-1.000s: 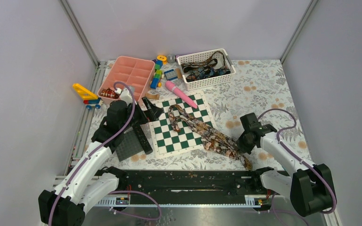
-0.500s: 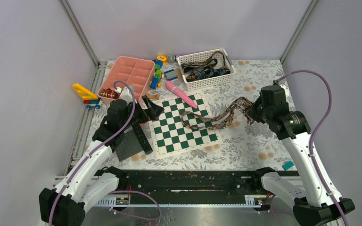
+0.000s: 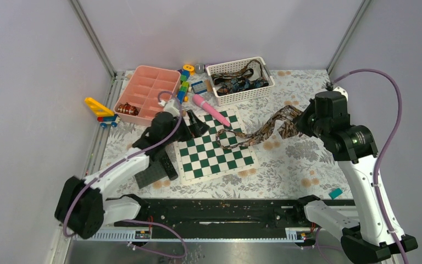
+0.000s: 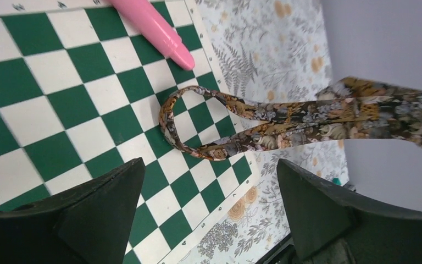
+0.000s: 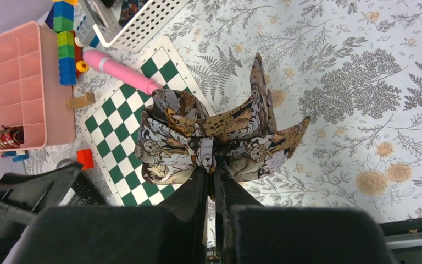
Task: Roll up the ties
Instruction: Flatten out the tie at the center of the board.
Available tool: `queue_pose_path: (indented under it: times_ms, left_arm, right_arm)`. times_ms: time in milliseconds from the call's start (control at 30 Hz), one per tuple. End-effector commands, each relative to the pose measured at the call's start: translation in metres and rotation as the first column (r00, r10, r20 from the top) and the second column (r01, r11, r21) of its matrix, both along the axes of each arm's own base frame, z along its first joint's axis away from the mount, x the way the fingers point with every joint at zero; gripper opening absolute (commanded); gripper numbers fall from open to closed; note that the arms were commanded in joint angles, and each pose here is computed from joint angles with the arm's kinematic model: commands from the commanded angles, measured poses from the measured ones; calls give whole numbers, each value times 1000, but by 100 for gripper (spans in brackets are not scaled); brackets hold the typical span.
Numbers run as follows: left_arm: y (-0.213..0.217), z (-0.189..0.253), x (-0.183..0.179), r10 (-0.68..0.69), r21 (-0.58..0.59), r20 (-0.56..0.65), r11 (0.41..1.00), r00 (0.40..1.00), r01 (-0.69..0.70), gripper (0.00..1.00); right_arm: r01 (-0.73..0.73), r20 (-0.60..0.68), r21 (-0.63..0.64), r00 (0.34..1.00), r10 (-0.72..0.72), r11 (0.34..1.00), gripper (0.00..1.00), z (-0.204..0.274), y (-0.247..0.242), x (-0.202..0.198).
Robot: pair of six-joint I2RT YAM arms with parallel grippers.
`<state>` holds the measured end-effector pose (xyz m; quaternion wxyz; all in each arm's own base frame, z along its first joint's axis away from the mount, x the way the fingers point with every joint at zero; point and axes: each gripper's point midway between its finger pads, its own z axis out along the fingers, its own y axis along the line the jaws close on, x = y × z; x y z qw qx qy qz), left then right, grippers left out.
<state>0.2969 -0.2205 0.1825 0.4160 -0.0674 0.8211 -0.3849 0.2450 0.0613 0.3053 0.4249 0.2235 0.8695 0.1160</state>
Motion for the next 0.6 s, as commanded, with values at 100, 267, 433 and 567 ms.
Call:
queue_pose_path:
  times_ms: [100, 267, 433, 567]
  left_arm:
    - [-49, -25, 38, 13, 140, -42, 990, 999, -7, 87]
    - [-78, -58, 51, 30, 182, -97, 983, 995, -12, 79]
    - [-87, -88, 62, 64, 303, -123, 953, 990, -24, 66]
    - [-93, -102, 58, 42, 350, -133, 937, 990, 8, 62]
  right_arm:
    - [-17, -7, -5, 1000, 17, 1000, 0, -5, 0, -9]
    - [-25, -14, 7, 1000, 26, 1000, 0, -12, 1, -14]
    - [-45, -22, 27, 999, 45, 999, 0, -18, 6, -17]
    - [-51, -26, 23, 998, 51, 998, 0, -21, 5, -19]
